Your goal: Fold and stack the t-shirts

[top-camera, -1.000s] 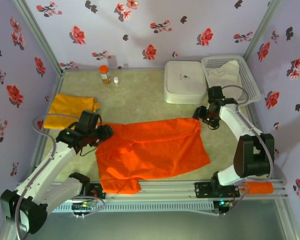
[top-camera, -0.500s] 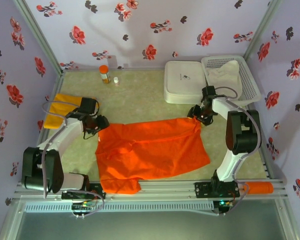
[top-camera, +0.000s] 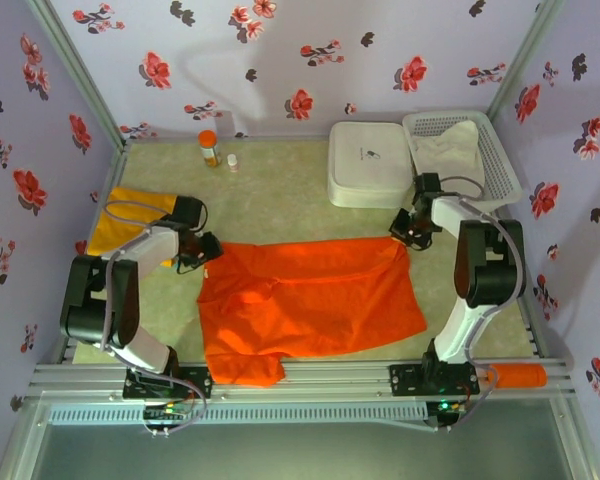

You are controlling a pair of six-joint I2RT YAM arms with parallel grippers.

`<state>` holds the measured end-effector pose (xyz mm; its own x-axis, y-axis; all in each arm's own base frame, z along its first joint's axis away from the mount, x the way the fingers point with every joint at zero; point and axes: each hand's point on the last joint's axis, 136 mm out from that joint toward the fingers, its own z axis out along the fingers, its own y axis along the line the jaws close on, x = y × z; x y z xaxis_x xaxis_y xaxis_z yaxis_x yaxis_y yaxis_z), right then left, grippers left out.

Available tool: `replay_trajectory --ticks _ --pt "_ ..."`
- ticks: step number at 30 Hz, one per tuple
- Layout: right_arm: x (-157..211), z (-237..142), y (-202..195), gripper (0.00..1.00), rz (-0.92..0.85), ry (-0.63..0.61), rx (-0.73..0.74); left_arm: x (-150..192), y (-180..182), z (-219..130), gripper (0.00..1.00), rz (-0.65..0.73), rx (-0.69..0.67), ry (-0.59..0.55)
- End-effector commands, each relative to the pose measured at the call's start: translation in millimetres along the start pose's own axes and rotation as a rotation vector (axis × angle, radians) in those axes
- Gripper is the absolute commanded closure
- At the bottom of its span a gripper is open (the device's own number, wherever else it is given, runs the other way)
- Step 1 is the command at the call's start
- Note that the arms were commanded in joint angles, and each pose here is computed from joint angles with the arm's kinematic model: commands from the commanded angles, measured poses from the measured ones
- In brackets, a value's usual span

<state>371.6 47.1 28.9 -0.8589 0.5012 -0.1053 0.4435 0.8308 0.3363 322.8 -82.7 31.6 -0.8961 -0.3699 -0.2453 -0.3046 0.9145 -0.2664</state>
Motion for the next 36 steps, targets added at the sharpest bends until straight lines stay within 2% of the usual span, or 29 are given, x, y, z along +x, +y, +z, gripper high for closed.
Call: replay_trajectory --ticks 1,6,9,14,17,21,25,30,36 --pt "-9 -13 -7 0.95 0.078 -0.056 -0.037 -3 12 13 0.69 0.023 -0.048 0.001" --pt "-9 -22 -19 0.81 0.087 -0.08 0.0 -5 16 24 0.7 0.02 -0.066 0.012" --pt "-11 -36 -22 0.68 0.075 -0.118 0.023 -7 16 22 0.72 0.02 -0.079 0.021" --pt "-7 -65 -15 0.48 0.019 -0.172 0.024 -19 4 -9 0.71 0.019 -0.051 -0.034" --pt "1 -80 -8 0.43 -0.036 -0.199 0.036 -22 -12 -35 0.68 0.033 -0.012 -0.073" --pt "20 -81 15 0.42 -0.106 -0.168 -0.027 -20 -34 -54 0.64 0.06 0.037 -0.106" --pt "45 -63 32 0.42 -0.147 -0.106 -0.064 -11 -55 -52 0.64 0.09 0.068 -0.099" --pt "64 -25 27 0.43 -0.137 -0.034 -0.048 9 -74 -22 0.64 0.122 0.085 -0.052" --pt "79 9 -1 0.48 -0.112 0.034 0.037 27 -64 18 0.65 0.133 0.03 0.031"
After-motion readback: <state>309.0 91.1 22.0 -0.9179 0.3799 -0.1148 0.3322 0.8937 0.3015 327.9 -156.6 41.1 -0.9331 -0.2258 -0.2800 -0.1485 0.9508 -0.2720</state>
